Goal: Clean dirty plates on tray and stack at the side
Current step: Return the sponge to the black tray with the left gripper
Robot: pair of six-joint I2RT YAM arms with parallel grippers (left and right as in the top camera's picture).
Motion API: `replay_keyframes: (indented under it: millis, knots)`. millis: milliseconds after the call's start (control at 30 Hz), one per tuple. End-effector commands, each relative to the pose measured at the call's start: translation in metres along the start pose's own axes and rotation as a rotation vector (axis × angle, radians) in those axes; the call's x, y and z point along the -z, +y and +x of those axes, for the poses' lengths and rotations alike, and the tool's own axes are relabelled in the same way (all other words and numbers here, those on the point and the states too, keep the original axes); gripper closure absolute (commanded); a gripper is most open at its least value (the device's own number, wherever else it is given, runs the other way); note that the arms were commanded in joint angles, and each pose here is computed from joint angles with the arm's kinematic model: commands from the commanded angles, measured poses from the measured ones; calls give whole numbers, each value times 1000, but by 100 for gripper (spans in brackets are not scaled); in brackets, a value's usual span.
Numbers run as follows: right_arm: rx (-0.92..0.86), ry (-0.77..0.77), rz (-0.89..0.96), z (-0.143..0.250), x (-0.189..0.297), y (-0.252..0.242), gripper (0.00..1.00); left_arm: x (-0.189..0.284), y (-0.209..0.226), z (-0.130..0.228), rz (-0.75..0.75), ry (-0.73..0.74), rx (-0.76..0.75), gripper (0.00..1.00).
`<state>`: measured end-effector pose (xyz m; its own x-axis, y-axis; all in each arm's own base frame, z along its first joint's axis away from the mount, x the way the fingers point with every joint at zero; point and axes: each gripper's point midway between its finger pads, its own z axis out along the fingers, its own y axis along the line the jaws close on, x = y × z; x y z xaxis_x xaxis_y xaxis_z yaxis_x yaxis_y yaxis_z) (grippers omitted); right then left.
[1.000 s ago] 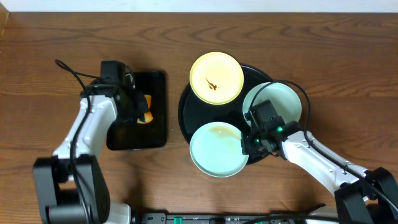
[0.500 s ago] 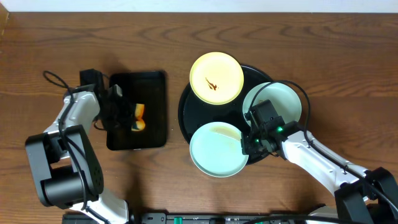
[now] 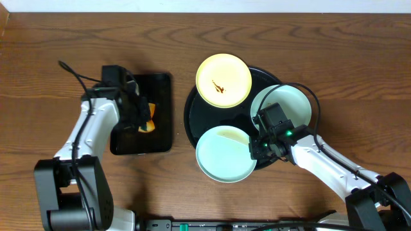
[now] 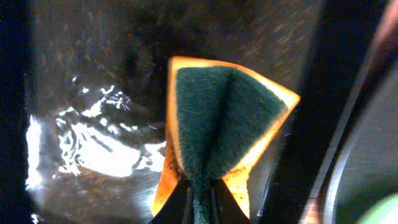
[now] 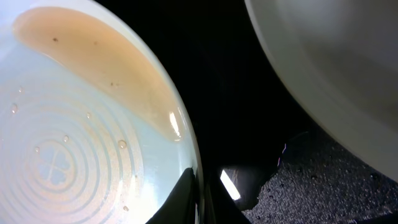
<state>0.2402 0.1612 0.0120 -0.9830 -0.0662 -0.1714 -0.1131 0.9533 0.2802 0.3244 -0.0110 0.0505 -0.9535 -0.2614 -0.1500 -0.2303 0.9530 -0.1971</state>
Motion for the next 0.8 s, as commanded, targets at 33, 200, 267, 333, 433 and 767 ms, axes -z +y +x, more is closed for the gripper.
replay_keyframes:
  millis: [33,200,267,333,433,767]
  knots:
    - [15,7,6,2,-1,1,92,-15,19,12,-163,36,-51,92]
    - [15,7,6,2,-1,1,90,-31,23,18,-176,85,-30,92]
    - [15,7,6,2,-1,1,88,-37,25,22,-179,109,-25,92]
    - [15,7,6,2,-1,1,88,-40,26,23,-181,118,-25,92]
    - [15,7,6,2,-1,1,83,-39,26,24,-180,120,-24,92]
    - [12,19,10,5,-1,0,76,-39,25,24,-175,122,-24,92]
